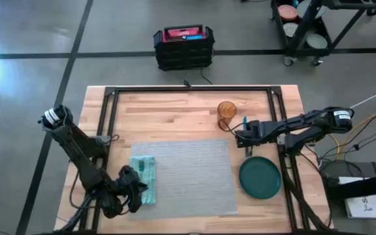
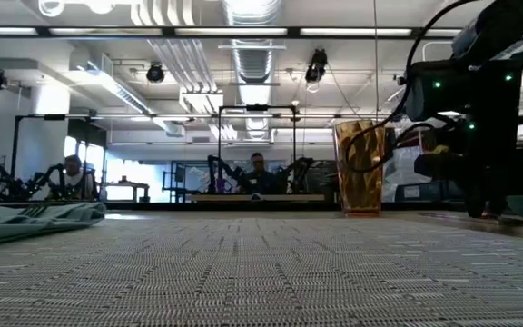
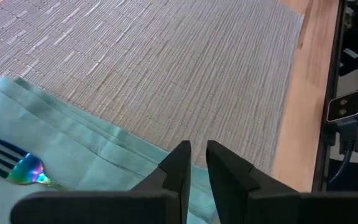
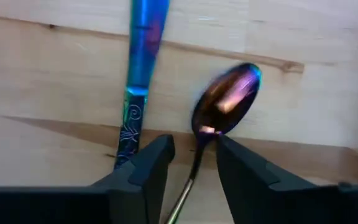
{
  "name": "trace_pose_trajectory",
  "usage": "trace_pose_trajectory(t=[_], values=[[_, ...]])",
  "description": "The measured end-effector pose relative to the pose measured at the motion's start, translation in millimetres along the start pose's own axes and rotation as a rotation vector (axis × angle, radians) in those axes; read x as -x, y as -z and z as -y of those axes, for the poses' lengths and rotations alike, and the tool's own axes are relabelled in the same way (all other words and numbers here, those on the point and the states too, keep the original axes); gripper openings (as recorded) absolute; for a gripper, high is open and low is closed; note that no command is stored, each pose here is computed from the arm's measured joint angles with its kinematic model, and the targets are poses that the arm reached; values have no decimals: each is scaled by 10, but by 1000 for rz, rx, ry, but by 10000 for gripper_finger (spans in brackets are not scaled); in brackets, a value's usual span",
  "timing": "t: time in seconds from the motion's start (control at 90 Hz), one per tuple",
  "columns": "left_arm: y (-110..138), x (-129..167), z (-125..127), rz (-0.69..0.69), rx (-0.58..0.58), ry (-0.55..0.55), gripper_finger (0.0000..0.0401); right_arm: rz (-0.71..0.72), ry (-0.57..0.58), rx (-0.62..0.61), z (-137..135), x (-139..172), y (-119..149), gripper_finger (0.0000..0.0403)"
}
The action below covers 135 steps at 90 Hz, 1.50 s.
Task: Set table place
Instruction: Put the tablespoon to the right side of the gray table mat
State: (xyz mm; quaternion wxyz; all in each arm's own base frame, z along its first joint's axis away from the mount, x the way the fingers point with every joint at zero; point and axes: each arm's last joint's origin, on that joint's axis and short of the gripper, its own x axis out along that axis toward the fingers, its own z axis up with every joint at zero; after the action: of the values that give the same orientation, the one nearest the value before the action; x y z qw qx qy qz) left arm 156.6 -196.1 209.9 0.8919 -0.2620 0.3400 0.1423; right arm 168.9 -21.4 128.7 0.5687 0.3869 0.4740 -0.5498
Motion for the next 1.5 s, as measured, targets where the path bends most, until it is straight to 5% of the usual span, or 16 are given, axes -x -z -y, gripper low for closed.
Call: trace_pose_trajectory(t=[0.456,0.889,1.5], values=[[-1,0,7,1,5,6,38,54,-20,-14,-9,-29,28,5],[-1,0,9,1,1,7,38,167,8,60,-16,35,-10,0],[-1,0,9,1,-1,8,38,238,-185,97,141,431,-93,1]])
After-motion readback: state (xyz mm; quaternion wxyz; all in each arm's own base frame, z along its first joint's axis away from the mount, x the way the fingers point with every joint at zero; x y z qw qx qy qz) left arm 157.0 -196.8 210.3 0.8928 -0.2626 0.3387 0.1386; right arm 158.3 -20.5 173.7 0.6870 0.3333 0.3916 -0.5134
